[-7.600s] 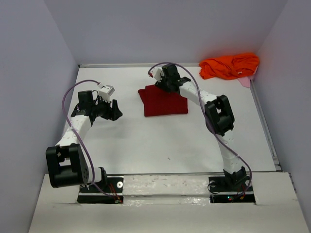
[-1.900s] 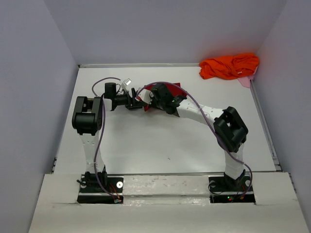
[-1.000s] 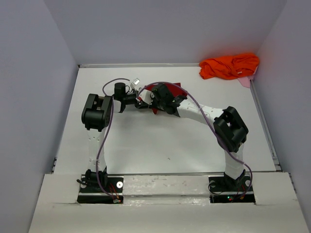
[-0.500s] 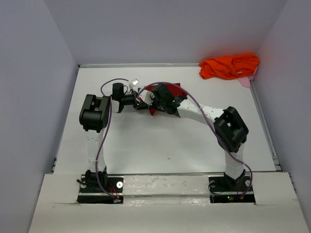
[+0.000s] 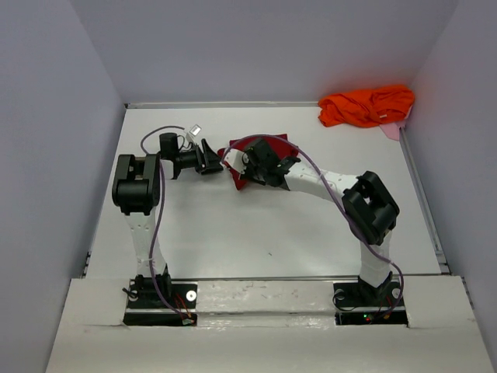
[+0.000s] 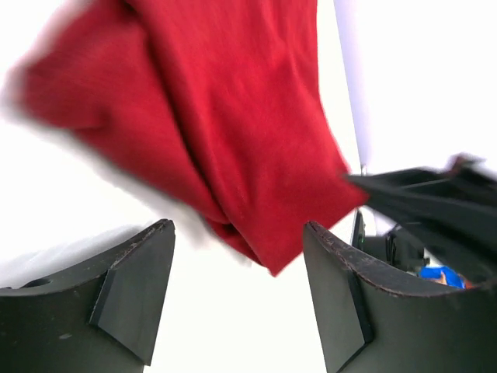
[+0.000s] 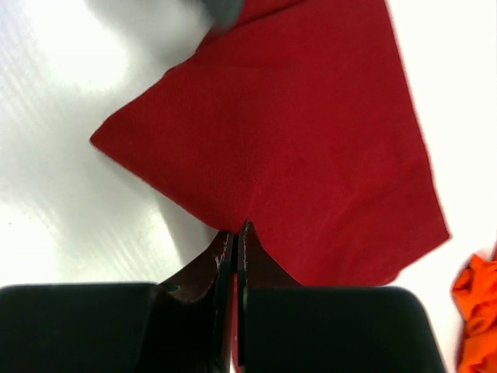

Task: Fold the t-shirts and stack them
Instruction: Place the square-folded T-shirt at the corner of the board.

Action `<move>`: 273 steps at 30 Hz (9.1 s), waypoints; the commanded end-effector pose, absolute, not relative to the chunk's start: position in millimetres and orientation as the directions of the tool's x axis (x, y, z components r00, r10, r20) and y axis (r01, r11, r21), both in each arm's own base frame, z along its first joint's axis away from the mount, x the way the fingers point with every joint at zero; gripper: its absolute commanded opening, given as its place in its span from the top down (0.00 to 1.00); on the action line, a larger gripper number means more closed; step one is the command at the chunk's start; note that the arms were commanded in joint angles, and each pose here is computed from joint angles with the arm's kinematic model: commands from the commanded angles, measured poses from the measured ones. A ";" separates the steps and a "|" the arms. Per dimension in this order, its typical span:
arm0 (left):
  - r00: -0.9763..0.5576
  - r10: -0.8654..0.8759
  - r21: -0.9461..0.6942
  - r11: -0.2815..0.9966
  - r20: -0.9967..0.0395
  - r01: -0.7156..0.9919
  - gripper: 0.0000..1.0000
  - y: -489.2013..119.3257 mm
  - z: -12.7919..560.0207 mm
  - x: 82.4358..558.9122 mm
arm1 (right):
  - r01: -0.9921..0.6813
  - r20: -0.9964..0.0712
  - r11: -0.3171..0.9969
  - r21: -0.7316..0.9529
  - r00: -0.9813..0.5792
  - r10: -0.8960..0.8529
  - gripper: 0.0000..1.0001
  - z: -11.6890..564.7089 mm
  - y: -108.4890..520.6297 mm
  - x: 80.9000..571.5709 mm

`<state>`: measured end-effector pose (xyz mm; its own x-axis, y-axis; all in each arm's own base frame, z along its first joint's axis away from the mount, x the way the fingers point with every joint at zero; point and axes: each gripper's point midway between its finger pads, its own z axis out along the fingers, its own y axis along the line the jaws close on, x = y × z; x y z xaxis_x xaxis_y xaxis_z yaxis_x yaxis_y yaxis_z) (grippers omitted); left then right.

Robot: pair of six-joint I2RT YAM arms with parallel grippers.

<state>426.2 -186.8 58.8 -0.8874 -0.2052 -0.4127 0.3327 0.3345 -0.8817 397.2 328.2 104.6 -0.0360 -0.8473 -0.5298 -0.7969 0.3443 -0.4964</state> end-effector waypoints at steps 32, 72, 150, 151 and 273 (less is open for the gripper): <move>-0.803 -0.268 -0.835 0.319 -0.533 0.448 0.23 -135.1 133.2 442.3 | -0.817 -0.306 0.120 -0.564 0.071 -0.949 0.40 23.2 271.2 348.5; -0.849 -0.219 -0.846 0.370 -0.480 0.383 0.23 -165.8 70.8 418.1 | -0.692 -0.439 0.259 -0.674 0.093 -0.893 1.00 80.8 323.9 414.7; -0.884 -0.391 -0.967 0.108 -0.255 0.232 0.12 -211.9 86.7 422.0 | -0.663 -0.508 0.356 -0.658 0.042 -0.860 1.00 155.7 320.9 443.2; -0.887 -0.386 -0.968 0.103 -0.252 0.230 0.11 -215.3 84.1 422.7 | -0.664 -0.504 0.355 -0.658 0.039 -0.863 1.00 153.9 319.8 442.8; -0.658 -0.190 -0.541 0.749 -0.729 0.383 0.23 0.2 110.9 607.7 | -0.809 -0.421 0.344 -0.476 -0.134 -0.897 0.43 74.4 260.9 354.7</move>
